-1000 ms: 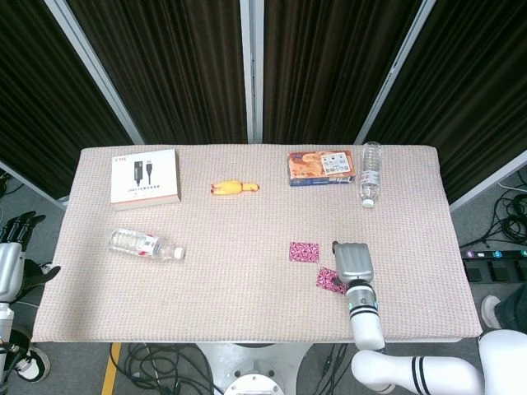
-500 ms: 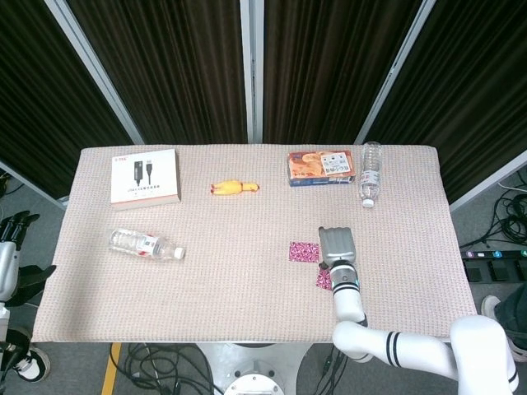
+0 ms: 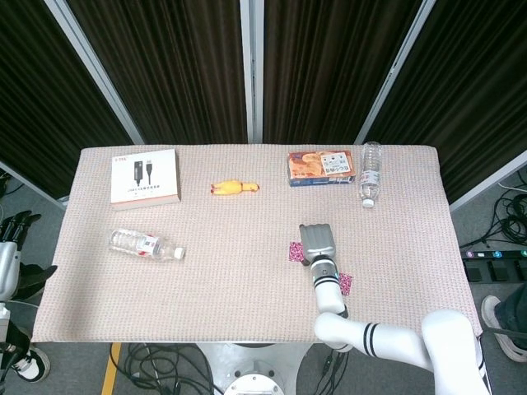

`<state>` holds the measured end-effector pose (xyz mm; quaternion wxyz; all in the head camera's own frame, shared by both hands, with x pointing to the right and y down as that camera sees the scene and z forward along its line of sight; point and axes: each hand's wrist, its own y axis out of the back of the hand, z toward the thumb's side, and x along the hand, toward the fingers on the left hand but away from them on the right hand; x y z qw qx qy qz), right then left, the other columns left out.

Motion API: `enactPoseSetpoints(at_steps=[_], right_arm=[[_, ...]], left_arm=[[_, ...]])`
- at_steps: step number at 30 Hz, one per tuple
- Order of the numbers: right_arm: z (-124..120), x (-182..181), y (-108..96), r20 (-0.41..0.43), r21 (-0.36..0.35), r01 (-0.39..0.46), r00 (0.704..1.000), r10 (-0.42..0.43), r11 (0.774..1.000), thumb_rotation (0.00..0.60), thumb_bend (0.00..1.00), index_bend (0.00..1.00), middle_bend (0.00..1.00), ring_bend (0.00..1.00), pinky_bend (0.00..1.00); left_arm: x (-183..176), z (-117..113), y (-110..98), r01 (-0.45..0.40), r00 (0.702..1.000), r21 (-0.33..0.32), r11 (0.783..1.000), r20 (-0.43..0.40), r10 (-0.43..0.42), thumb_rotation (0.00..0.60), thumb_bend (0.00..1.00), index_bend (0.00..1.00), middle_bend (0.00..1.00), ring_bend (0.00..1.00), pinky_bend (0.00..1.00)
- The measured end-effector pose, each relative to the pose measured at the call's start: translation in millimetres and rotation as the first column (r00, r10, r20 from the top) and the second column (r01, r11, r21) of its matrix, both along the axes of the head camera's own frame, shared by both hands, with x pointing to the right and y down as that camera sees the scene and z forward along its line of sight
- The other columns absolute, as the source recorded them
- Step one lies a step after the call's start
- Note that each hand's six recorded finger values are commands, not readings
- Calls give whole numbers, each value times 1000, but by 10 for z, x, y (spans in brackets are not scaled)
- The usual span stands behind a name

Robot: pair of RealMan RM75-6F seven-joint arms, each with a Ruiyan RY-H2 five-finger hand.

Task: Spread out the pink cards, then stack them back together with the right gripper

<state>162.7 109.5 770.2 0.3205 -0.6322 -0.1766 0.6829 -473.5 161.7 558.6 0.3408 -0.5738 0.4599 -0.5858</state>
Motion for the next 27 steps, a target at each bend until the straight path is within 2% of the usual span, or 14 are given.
enactPoseSetpoints(at_steps=[21,27], right_arm=[[116,-2,60,-13,-31,-4,1000,3,1000,533,0,388,1000,1000,973],[124,8,68,-14,-33,-7,1000,7,999,573,0,401,1000,1000,973]], left_arm=[[-7,-5,2,1,1000,-1,1000,-4,-1,600,60,226,226,158,381],[-4,0,1,0,1000,-2,1000,-4,0,600,60,226,226,158,381]])
